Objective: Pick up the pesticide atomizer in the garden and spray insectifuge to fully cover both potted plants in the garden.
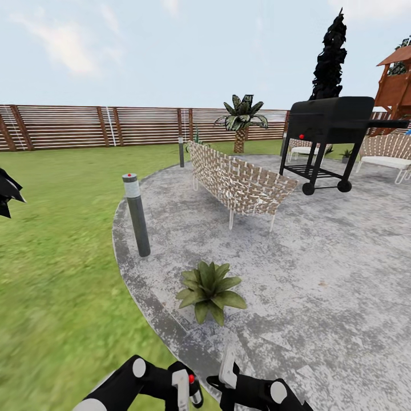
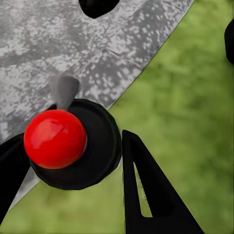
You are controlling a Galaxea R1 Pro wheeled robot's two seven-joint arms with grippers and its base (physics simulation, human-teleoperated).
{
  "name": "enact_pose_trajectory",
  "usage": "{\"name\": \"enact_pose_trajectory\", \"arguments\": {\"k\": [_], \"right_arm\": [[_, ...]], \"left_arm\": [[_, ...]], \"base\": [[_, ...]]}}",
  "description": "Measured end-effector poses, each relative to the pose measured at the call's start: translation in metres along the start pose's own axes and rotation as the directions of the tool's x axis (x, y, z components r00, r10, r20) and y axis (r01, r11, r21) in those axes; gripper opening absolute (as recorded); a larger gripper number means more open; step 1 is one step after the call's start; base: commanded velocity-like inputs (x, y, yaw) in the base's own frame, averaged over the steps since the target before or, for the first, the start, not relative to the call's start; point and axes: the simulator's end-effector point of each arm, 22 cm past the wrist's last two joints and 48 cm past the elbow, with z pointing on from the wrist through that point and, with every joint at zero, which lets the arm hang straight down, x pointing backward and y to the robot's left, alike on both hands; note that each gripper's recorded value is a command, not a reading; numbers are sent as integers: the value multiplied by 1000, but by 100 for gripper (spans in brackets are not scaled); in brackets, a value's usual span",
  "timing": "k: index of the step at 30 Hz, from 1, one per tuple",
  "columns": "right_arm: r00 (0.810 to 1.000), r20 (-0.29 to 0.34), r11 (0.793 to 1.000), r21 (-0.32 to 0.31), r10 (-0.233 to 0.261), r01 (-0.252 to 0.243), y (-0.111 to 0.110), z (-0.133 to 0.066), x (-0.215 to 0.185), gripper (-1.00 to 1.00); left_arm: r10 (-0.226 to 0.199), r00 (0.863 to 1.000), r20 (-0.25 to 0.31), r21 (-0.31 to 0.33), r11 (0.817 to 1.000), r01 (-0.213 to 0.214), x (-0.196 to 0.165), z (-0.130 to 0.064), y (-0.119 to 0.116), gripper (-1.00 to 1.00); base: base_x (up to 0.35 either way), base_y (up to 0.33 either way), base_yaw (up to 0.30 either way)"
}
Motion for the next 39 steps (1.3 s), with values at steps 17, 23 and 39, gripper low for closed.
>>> {"name": "enact_pose_trajectory", "arguments": {"k": [17, 23, 39], "right_arm": [[1000, 14, 1000, -2, 1, -1, 2, 5, -7, -100], [1000, 26, 1000, -6, 4, -4, 6, 10, -14, -100], [1000, 24, 1000, -6, 3, -3, 5, 9, -13, -100]], "left_arm": [[-12, 1000, 4, -28, 1000, 12, -1, 6, 0, -100], [-11, 1000, 2, -25, 1000, 11, 0, 6, -1, -100], [-2, 1000, 14, 20, 1000, 1, -2, 6, -10, -100]], "base": [[0, 0, 0], [0, 0, 0], [0, 0, 0]]}}
